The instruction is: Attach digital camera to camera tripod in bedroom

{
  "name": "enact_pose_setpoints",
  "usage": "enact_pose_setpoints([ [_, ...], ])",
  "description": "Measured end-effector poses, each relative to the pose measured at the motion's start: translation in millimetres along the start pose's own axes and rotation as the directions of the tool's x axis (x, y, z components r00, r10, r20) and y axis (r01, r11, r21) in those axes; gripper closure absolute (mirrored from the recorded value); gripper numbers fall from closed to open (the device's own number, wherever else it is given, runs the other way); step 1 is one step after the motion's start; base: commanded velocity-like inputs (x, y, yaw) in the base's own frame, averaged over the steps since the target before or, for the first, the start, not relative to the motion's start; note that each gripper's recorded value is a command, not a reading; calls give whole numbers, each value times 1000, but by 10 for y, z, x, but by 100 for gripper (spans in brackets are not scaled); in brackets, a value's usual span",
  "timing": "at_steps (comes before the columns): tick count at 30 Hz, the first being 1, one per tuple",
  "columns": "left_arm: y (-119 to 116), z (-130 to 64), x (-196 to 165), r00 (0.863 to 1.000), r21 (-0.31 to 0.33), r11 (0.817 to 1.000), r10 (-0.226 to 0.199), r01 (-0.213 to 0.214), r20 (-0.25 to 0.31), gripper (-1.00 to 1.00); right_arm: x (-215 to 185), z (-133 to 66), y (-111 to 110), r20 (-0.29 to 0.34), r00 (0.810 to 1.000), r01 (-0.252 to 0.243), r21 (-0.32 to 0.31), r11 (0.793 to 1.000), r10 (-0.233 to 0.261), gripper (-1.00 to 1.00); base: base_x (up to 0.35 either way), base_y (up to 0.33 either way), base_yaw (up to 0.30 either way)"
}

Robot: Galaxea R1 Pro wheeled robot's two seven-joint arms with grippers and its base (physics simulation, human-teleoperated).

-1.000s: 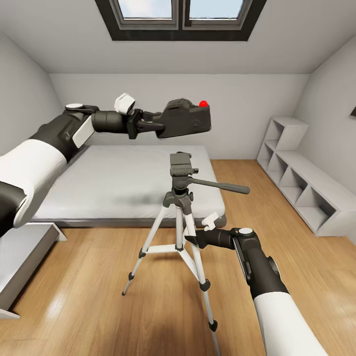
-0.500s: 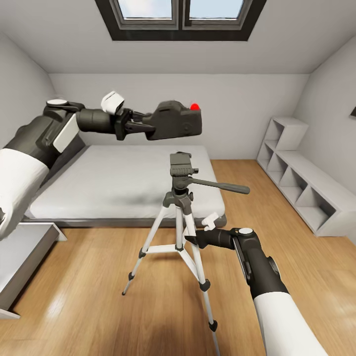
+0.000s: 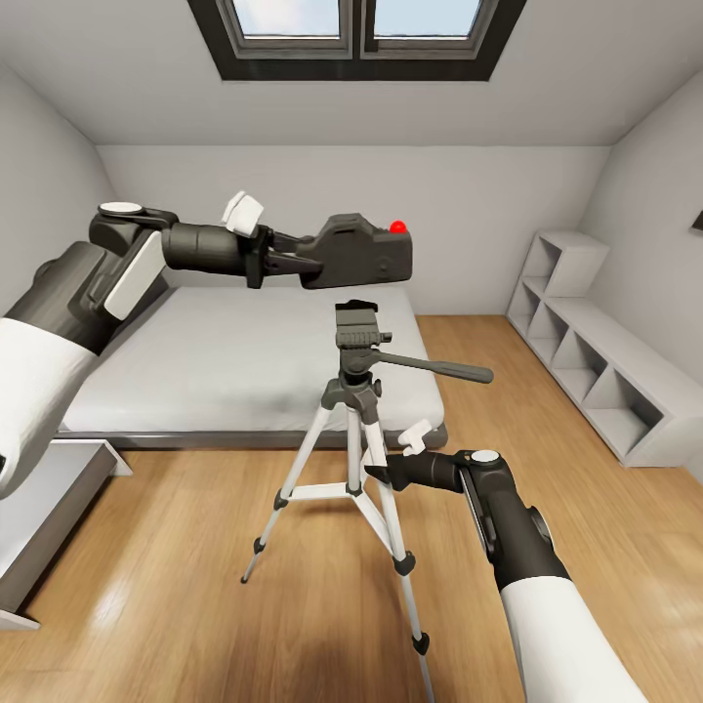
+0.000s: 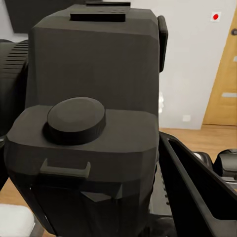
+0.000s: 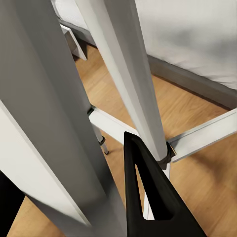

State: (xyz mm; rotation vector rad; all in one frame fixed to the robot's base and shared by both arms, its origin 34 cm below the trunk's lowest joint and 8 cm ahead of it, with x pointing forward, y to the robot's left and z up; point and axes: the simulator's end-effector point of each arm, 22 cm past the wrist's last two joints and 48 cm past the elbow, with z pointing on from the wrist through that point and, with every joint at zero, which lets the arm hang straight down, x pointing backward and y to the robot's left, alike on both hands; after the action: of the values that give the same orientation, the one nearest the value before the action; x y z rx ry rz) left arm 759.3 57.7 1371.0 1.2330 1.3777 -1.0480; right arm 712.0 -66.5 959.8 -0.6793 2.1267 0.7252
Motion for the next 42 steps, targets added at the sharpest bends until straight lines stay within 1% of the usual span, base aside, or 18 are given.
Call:
enact_pose_setpoints([
  [18,53,21,31,1000,-29,1000,-5,5,-1,100,0,1,2,0,1000,0,-1,1000,0,100,0,0,0],
  [20,64,29,83,1000,-34,999,-11,11,-2,100,0,1,1,0,1000,0,0,1000,0,100,0,0,0],
  [25,144,64,299,999,-72,996,-44,43,-8,100,0,2,3,0,1000,0,-1,1000,0,100,0,0,0],
  [31,218,82,365,998,-107,993,-57,56,-6,100,0,1,3,0,1000,1,-1,1000,-1,100,0,0,0],
  [39,228,94,373,998,-114,992,-57,56,-7,100,0,1,3,0,1000,1,-1,1000,-1,100,0,0,0],
  [42,200,155,359,998,-93,994,-59,59,7,100,3,10,14,-3,1000,-1,-1,1000,1,100,0,0,0],
])
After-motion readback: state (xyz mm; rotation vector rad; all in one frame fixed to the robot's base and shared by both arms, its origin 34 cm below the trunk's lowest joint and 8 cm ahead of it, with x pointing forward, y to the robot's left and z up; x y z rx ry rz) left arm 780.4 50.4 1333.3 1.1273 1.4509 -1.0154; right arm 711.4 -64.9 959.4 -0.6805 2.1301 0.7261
